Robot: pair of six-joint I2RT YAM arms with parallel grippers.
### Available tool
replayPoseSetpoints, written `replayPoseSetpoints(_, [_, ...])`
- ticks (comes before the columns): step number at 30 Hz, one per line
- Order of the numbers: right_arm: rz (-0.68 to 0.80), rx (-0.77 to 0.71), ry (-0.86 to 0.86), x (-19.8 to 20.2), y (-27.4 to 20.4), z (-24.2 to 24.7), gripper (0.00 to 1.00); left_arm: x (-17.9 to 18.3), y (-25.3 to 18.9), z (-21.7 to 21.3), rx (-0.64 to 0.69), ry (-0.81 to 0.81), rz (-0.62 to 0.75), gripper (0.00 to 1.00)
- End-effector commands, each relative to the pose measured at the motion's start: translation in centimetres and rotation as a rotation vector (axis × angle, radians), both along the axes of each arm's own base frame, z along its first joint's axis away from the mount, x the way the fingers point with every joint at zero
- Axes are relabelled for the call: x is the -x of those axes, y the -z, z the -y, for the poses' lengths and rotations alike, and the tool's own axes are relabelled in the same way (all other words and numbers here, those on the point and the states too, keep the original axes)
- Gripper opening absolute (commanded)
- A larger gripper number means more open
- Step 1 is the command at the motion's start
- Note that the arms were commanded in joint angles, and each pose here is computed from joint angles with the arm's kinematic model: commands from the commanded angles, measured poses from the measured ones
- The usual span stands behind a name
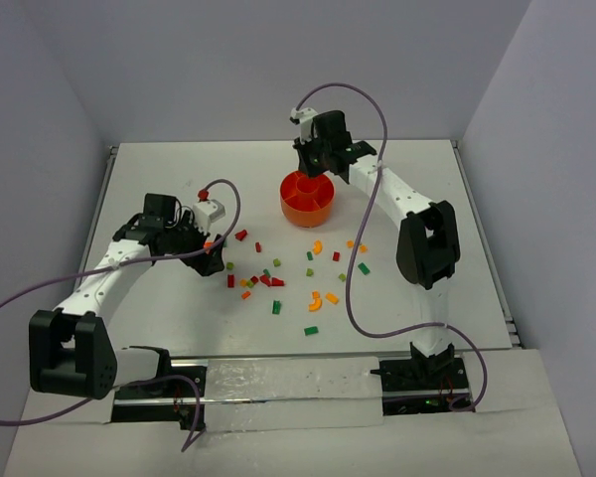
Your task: Sort the legos into containers by color
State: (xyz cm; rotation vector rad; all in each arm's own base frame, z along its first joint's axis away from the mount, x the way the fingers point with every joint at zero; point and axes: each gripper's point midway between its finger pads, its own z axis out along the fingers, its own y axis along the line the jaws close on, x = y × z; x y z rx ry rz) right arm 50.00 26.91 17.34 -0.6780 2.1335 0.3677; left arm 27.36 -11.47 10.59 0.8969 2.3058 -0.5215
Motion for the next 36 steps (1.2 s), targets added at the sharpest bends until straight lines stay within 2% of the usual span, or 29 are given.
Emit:
replayPoseSetpoints(1, [0.017, -0.009, -0.002, 0.2, -0.6, 0.2, 0.00, 0.2, -0.1, 0.3, -0.018, 0.028, 0.013, 0.93])
replayPoseSetpoints(10, [-0.016, 0.002, -0.018, 1.0, 0.9, 0.3, 0.03, 0.6, 0.9, 0.7, -0.055, 0.045, -0.018, 0.93])
replayPoseSetpoints(15, [-0.024, 0.004, -0.020, 1.3, 1.2, 0.4, 0.12, 1.1, 1.4, 0.8, -0.074, 0.059, -0.036, 0.93])
replayPoseSetpoints(16, [-0.026, 0.005, -0.022, 1.4, 1.2, 0.4, 0.20, 1.2, 1.6, 0.8, -0.080, 0.061, -0.039, 0.92])
replayPoseSetpoints(20, [-0.027, 0.006, -0.022, 1.6, 1.4, 0.6, 0.31, 1.7, 2.1, 0.8, -0.098, 0.071, -0.055, 0.92])
replayPoseSetpoints(24, [-0.023, 0.002, -0.020, 1.8, 1.1, 0.6, 0.35, 1.6, 2.5, 0.5, -0.114, 0.054, -0.056, 0.90])
replayPoseSetpoints(30, [-0.011, -0.018, -0.022, 2.3, -0.1, 0.6, 0.49, 2.4, 2.8, 1.6, -0.094, 0.107, -0.053, 0.78])
replayPoseSetpoints(36, [-0.003, -0.037, -0.019, 2.6, -1.5, 0.6, 0.51, 4.6, 3.5, 4.0, -0.091, 0.207, -0.082, 0.62])
